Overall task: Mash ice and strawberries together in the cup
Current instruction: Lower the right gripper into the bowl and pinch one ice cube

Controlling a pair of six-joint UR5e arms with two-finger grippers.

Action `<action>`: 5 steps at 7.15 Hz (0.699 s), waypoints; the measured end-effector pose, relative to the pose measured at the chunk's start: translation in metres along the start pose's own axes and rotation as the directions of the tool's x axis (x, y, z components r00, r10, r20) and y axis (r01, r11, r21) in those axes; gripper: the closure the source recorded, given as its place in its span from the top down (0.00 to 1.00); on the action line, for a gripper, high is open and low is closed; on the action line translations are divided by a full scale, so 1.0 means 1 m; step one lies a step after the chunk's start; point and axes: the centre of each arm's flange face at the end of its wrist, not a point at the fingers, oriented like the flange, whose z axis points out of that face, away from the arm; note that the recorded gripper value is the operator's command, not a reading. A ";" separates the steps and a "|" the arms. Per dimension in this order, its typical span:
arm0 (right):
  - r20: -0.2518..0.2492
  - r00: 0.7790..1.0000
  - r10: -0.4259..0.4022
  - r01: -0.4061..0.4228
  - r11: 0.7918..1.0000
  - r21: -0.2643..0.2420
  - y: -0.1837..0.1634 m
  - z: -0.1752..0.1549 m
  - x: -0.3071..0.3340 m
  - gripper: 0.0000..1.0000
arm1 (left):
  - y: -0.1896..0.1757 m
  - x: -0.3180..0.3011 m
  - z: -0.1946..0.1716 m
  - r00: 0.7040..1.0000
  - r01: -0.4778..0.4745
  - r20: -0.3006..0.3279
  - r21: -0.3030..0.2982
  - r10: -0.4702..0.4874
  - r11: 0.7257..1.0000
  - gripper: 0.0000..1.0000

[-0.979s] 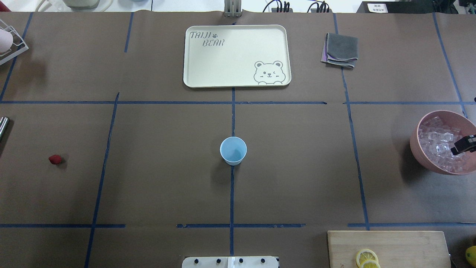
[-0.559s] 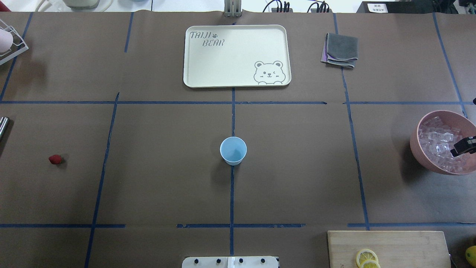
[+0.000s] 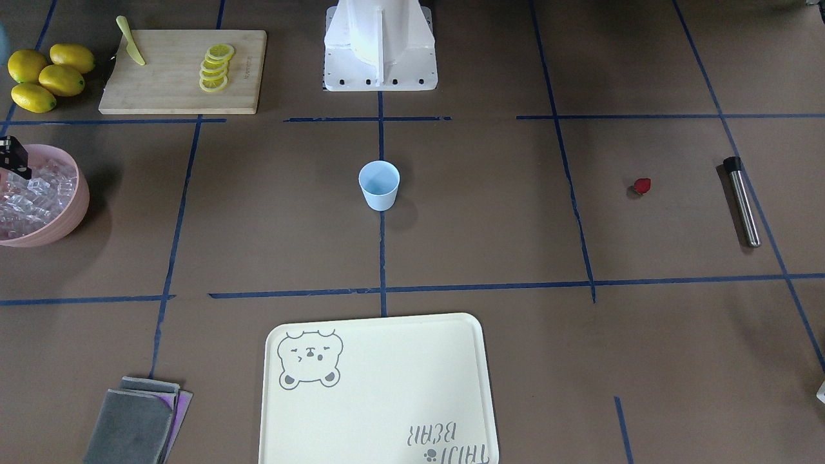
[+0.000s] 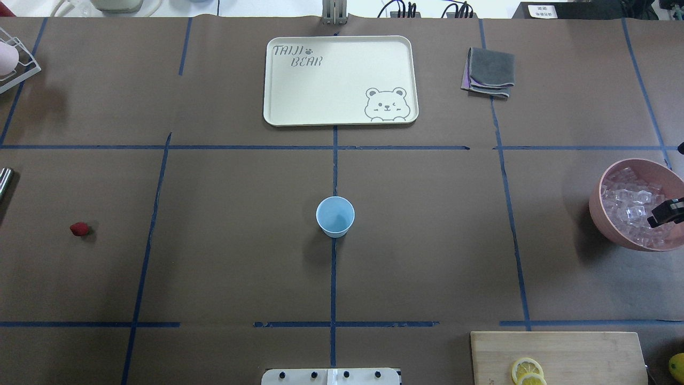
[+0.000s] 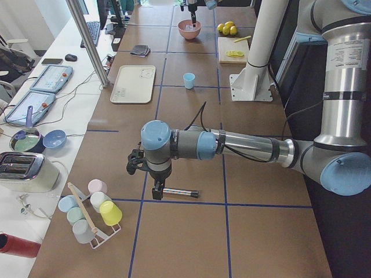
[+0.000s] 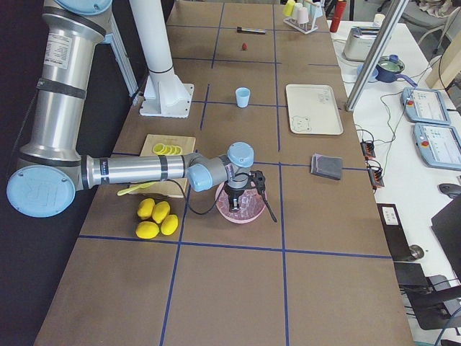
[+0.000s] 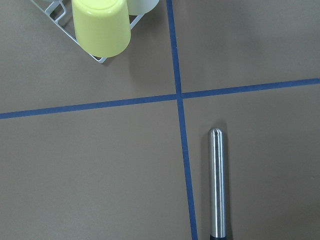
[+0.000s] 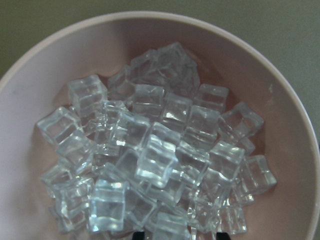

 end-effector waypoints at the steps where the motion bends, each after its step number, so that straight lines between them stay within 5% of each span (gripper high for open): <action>1: 0.001 1.000 0.000 0.000 1.000 -0.001 0.000 0.000 0.000 0.56 | 0.000 0.000 0.000 1.000 0.000 0.000 0.000 0.000 1.000 1.00; 2: 0.001 1.000 -0.001 0.001 1.000 -0.002 0.000 0.001 -0.001 0.50 | 0.000 0.000 0.000 1.000 0.000 0.000 0.000 0.000 1.000 1.00; 3: 0.001 1.000 -0.001 0.001 1.000 -0.003 0.000 0.001 -0.001 0.19 | 0.000 0.000 0.000 1.000 0.000 0.000 0.000 0.000 1.000 1.00; 4: 0.001 1.000 -0.002 0.002 1.000 -0.003 0.000 0.001 -0.001 0.01 | 0.000 0.000 0.000 1.000 0.000 0.000 0.000 0.000 1.000 1.00; 5: 0.002 1.000 -0.002 0.002 1.000 -0.003 0.000 0.001 -0.001 0.00 | 0.000 0.000 0.000 1.000 0.000 0.000 0.000 0.000 1.000 1.00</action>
